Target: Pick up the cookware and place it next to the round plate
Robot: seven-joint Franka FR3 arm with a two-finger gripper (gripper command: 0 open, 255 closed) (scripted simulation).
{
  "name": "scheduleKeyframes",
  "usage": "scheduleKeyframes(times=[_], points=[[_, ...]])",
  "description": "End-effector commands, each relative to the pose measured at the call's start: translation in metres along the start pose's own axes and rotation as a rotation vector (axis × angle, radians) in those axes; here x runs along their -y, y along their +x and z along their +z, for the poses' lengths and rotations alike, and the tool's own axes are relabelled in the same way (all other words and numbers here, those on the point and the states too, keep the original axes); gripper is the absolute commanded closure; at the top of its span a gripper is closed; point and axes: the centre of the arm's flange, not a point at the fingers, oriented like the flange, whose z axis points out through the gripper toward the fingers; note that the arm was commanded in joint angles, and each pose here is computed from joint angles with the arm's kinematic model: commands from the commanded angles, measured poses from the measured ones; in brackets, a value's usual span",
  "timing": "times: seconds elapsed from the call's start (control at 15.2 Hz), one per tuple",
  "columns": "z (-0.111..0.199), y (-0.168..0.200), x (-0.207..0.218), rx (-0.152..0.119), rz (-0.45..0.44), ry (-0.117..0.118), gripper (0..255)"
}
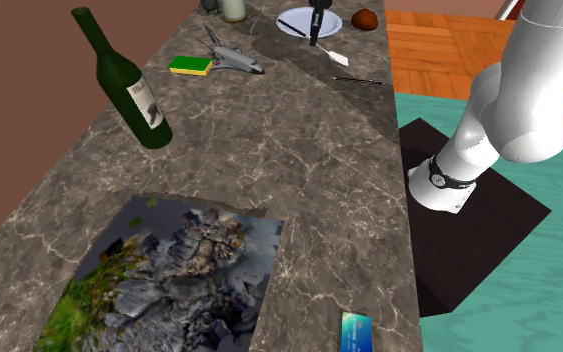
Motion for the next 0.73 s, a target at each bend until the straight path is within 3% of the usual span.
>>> scheduleKeyframes(times=[0.0, 0.33, 0.66], points=[[0.011, 0.000, 0.000, 0.000, 0.000, 0.000, 255], [0.040, -0.002, 0.000, 0.000, 0.000, 0.000, 255], [0.040, -0.002, 0.000, 0.000, 0.000, 0.000, 255]])
